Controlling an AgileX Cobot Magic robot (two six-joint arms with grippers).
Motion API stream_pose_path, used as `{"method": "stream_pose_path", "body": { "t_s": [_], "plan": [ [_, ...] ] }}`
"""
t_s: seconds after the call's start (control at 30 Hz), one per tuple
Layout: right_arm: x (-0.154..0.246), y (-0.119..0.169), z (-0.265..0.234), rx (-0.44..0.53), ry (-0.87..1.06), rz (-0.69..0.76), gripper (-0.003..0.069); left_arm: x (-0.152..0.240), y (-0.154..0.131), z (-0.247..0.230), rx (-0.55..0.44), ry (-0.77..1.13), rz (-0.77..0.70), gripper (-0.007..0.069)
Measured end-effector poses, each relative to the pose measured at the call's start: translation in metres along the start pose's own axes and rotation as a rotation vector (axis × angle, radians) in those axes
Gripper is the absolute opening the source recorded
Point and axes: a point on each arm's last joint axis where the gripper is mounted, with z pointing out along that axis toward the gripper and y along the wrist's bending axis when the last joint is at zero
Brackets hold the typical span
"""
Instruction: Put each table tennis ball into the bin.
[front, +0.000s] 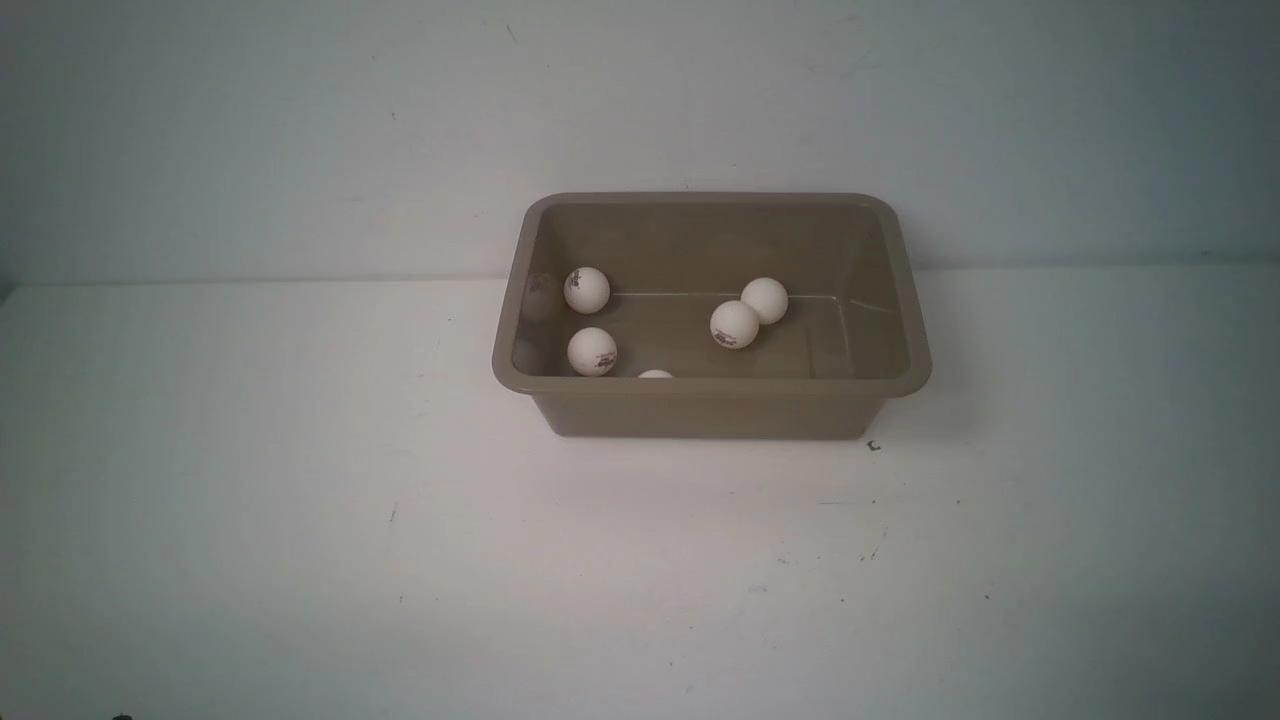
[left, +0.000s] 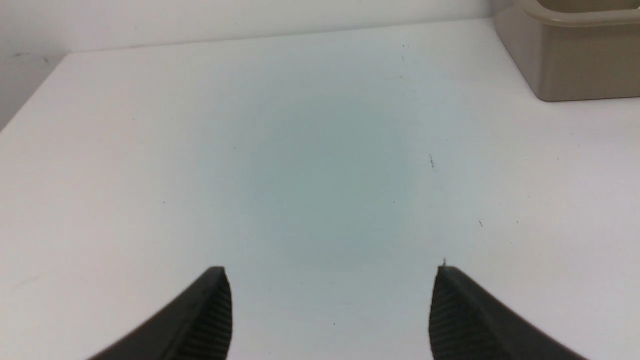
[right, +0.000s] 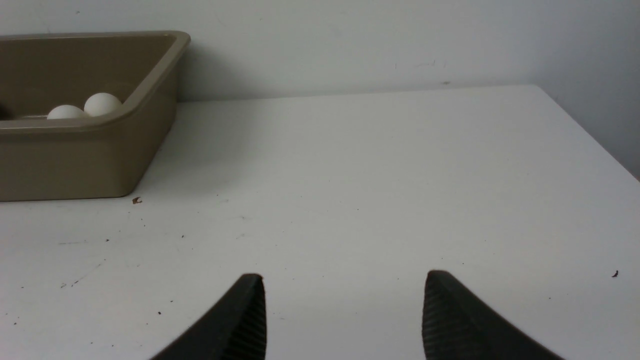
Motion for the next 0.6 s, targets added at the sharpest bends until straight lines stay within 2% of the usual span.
{"method": "stream_pose_path", "body": {
  "t_s": [0.6],
  "plan": [
    [0.0, 0.0, 0.0, 0.0, 0.0, -0.022, 0.0388, 0.0, 0.0, 0.0, 0.0, 0.0, 0.0, 0.0478]
  ]
}}
